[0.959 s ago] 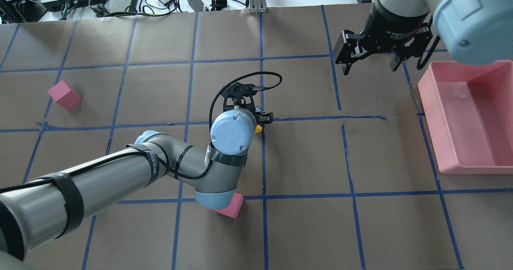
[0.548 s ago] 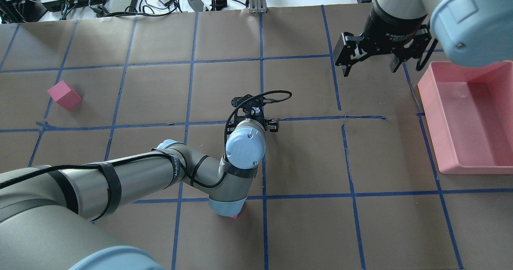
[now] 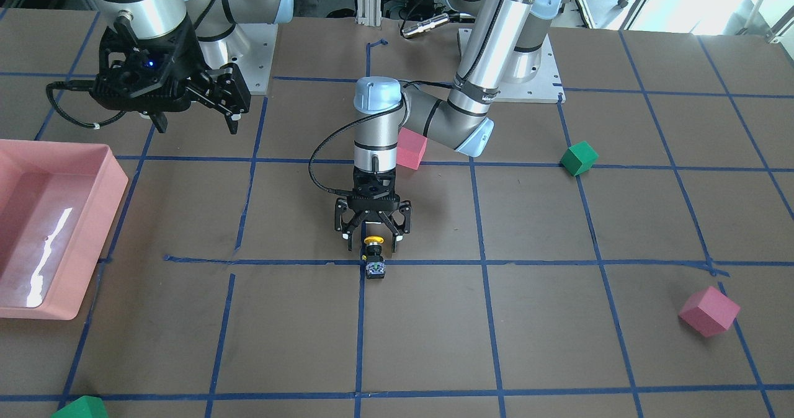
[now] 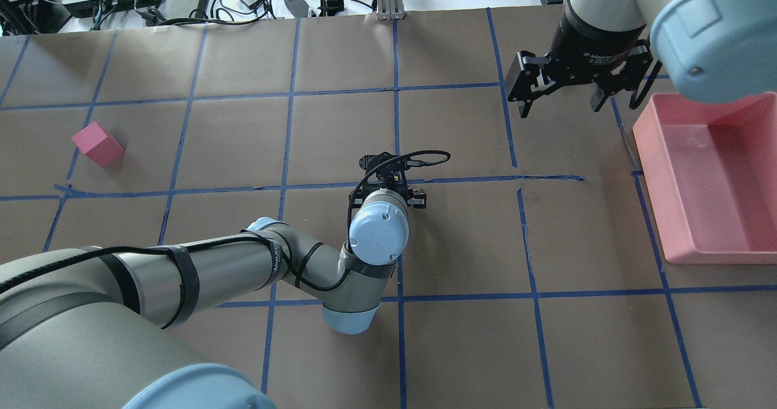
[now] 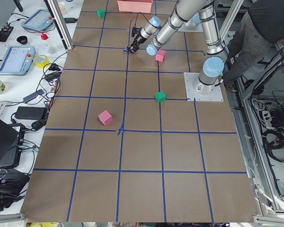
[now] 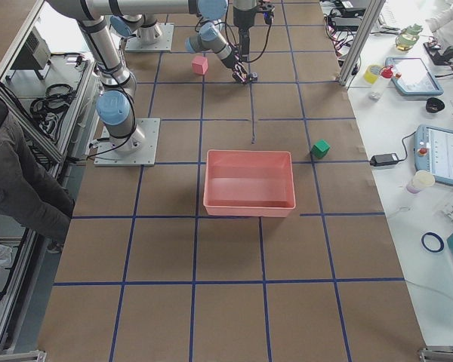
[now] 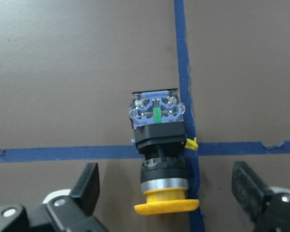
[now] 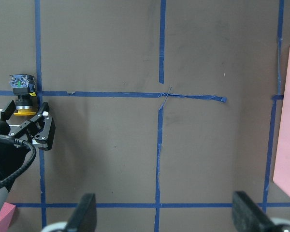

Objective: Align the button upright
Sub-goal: 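Grasp the lying button switch with the left gripper, then lift the switch with the left gripper and rotate it yellow cap up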

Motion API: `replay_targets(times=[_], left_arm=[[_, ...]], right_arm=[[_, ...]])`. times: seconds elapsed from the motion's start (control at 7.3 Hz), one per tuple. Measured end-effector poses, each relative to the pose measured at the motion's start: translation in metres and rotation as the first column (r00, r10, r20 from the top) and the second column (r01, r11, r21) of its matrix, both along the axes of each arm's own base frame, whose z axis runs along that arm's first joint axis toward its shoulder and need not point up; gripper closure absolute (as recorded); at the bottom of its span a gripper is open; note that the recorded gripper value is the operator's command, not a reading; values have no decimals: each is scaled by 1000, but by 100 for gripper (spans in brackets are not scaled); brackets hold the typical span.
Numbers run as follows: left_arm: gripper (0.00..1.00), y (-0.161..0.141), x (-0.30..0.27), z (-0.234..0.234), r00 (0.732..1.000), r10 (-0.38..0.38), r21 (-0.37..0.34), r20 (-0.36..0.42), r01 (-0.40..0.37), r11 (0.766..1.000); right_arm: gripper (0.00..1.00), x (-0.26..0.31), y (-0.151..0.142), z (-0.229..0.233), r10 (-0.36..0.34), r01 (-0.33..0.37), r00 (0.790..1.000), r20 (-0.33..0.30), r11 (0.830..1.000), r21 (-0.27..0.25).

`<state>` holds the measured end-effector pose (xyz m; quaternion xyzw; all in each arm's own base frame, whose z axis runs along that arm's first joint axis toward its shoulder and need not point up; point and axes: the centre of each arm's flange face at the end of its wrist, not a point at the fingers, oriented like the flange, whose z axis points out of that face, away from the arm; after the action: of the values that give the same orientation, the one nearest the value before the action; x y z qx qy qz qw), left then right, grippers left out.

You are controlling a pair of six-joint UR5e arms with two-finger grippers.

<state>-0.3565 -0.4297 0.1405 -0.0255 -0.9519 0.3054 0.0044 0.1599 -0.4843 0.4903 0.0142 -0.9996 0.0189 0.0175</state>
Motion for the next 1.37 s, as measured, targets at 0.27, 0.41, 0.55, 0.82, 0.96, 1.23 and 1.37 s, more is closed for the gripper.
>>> replay_targets(times=[0.27, 0.41, 0.55, 0.82, 0.96, 1.23, 1.37], left_arm=[[100, -5, 1, 9, 1000, -22, -12, 15, 22, 1000], [100, -19, 8, 22, 1000, -7, -28, 9, 7, 1000], [100, -42, 20, 41, 1000, 25, -27, -8, -25, 999], [100, -97, 50, 92, 984, 143, 110, -103, -131, 985], [100, -123, 58, 123, 954, 246, 250, -170, -200, 947], [100, -148, 58, 161, 788, 542, 590, -293, -297, 751], [100, -151, 55, 153, 666, 681, 742, -304, -284, 608]], right_arm=[[0, 0, 0, -1, 0, 0, 1000, 1, 1000, 3], [0, 0, 0, -2, 0, 0, 1000, 2, 1000, 4], [0, 0, -1, -2, 0, 0, 1000, 2, 1000, 4], [0, 0, -1, -2, 1, -1, 1000, 4, 1000, 5], [0, 0, -1, -3, 0, -1, 1000, 4, 1000, 6], [0, 0, -1, -3, 0, 0, 1000, 4, 1000, 6], [0, 0, -1, -3, 0, 0, 1000, 4, 1000, 6]])
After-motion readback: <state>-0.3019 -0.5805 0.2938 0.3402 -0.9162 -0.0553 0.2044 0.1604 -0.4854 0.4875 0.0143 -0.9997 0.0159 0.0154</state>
